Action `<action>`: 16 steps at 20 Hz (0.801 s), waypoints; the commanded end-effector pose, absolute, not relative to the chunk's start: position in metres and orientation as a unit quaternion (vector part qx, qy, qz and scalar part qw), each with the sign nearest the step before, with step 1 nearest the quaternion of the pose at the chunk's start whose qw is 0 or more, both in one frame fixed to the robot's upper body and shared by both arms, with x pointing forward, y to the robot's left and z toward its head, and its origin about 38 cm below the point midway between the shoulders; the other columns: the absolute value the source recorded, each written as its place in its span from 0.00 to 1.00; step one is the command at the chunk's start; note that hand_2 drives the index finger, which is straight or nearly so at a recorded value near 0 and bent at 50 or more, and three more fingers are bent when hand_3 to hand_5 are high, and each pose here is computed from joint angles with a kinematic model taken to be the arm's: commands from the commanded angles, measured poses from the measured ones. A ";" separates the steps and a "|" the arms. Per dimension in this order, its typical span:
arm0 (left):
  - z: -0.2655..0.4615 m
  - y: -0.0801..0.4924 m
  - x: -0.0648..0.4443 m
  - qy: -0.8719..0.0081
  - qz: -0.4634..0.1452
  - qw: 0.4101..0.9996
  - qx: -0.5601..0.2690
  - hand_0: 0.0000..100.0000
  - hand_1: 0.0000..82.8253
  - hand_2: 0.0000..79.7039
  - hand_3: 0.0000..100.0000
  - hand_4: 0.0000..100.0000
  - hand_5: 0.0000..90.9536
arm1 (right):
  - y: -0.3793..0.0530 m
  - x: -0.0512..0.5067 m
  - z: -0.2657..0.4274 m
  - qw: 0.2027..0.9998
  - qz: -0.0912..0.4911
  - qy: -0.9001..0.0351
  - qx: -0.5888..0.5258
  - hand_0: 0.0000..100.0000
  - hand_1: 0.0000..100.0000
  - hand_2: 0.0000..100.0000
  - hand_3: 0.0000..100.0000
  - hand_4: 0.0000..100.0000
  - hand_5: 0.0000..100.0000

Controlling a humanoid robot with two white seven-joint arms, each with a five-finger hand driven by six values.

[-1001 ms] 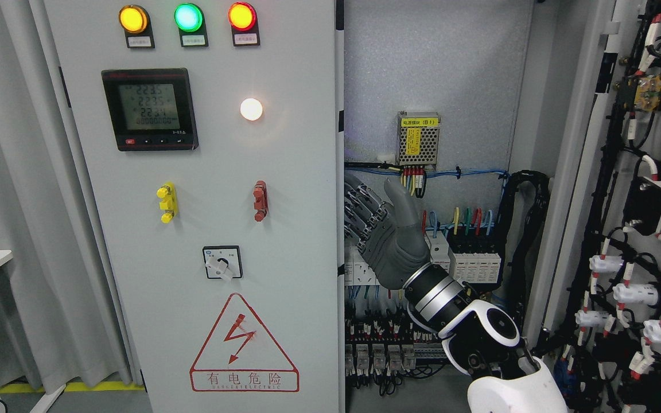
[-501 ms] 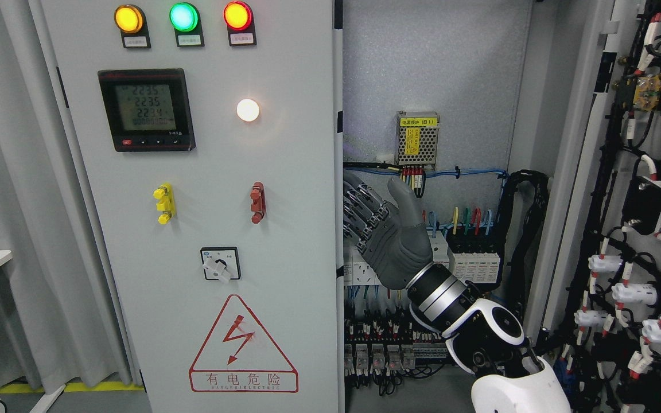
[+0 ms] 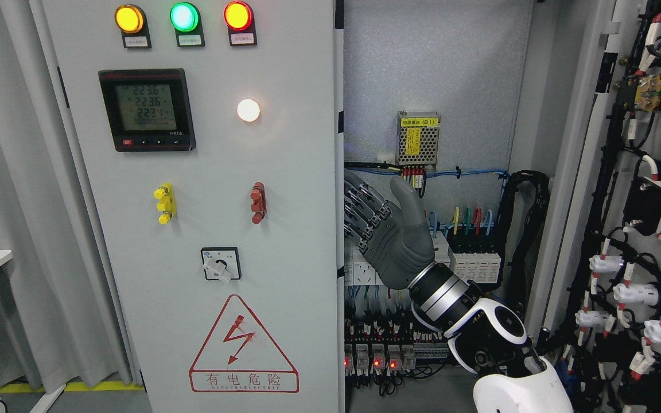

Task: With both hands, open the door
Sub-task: 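Hook the right hand fingers behind the lamp door's inner edge, then pull the lamp door outward with the right hand, swinging it open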

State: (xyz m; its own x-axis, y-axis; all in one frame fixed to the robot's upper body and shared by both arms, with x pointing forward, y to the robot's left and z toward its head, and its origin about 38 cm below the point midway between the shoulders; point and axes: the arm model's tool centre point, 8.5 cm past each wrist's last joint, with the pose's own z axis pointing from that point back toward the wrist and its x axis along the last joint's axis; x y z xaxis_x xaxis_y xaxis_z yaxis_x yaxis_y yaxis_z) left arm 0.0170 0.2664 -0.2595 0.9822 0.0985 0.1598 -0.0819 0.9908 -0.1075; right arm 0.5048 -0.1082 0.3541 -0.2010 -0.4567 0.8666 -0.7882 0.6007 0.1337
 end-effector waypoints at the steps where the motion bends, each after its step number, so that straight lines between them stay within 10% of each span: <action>1: -0.259 0.273 0.011 -0.084 0.044 0.994 -0.048 0.29 0.00 0.04 0.03 0.03 0.00 | -0.108 0.499 0.359 0.463 0.185 -0.758 0.420 0.22 0.00 0.00 0.00 0.00 0.00; 16: -0.260 0.271 0.012 -0.084 0.045 0.994 -0.048 0.29 0.00 0.04 0.03 0.03 0.00 | -0.104 0.489 0.357 0.452 0.197 -0.758 0.426 0.22 0.00 0.00 0.00 0.00 0.00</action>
State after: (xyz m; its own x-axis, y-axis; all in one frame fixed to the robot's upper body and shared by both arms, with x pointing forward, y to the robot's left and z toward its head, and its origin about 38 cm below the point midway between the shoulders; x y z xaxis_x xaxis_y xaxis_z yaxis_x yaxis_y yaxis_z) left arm 0.0175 0.2576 -0.2601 0.9817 0.1005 0.1619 -0.0806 0.9889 -0.1251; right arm 0.4965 -0.1069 0.3560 -0.2185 -0.4671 0.8568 -0.8174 0.5672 0.1008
